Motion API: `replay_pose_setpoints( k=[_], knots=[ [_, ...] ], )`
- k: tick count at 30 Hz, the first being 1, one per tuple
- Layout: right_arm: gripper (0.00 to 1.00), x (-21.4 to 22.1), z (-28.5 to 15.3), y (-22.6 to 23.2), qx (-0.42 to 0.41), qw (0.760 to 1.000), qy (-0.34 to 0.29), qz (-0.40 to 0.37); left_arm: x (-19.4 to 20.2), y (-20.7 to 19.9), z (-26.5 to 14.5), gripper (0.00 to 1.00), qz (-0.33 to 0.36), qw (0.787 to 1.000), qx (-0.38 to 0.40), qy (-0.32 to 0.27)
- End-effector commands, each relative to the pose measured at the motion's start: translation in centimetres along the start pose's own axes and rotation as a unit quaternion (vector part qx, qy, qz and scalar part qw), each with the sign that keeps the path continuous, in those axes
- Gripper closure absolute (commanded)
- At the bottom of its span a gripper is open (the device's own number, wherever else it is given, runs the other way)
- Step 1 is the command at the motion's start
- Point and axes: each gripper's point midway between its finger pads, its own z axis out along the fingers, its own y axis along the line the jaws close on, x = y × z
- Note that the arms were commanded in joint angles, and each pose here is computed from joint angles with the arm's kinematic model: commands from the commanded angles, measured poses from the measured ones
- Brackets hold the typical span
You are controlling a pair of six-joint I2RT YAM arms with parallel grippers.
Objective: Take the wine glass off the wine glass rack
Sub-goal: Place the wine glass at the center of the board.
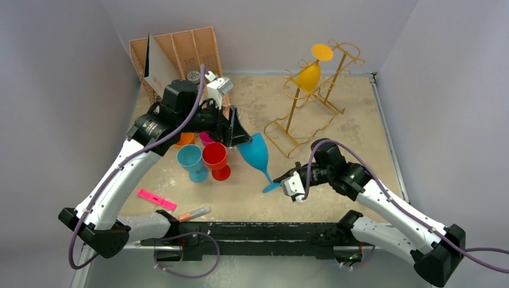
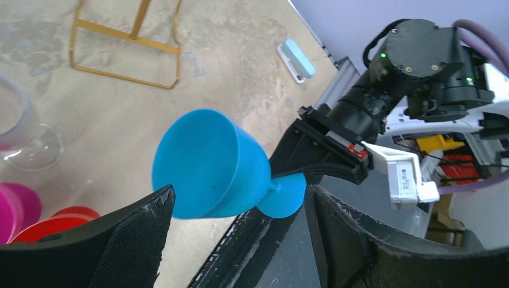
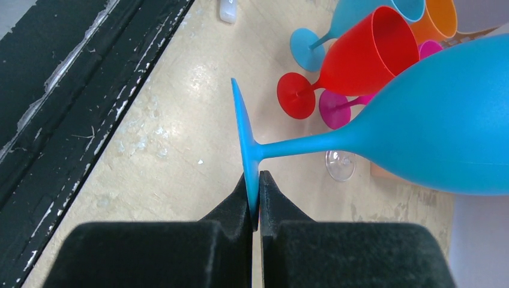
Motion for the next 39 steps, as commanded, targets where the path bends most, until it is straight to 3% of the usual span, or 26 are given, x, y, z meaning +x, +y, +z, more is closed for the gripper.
replay_pose_setpoints(
  k=[1,8,14,22,32,39],
  knots=[
    [1.00,-1.3,0.1,0.1,-0.002,0.998,-0.028,-0.050,-0.5,-2.9,0.0,0.24,0.010,0.996,0.082,0.015],
    [1.00,-1.3,0.2,-0.1,-0.001,0.997,-0.029,-0.065,1.0,-5.0,0.3,0.29,0.009,0.984,0.174,0.042],
    [1.00,-0.9,0.2,-0.3,0.000,0.997,-0.016,-0.072,2.1,-4.1,1.3,0.34,-0.018,0.983,0.168,0.068],
    [1.00,-0.6,0.4,-0.6,0.003,0.997,-0.014,-0.076,3.2,-4.1,2.1,0.49,-0.026,0.978,0.182,0.098],
    [1.00,0.0,0.5,-1.1,0.011,0.997,0.002,-0.075,3.0,-4.8,1.6,1.00,0.004,0.981,0.174,0.088],
    [1.00,-0.1,0.4,-1.1,0.014,0.997,0.000,-0.073,3.4,-4.6,1.7,1.00,0.003,0.981,0.172,0.094]
  ],
)
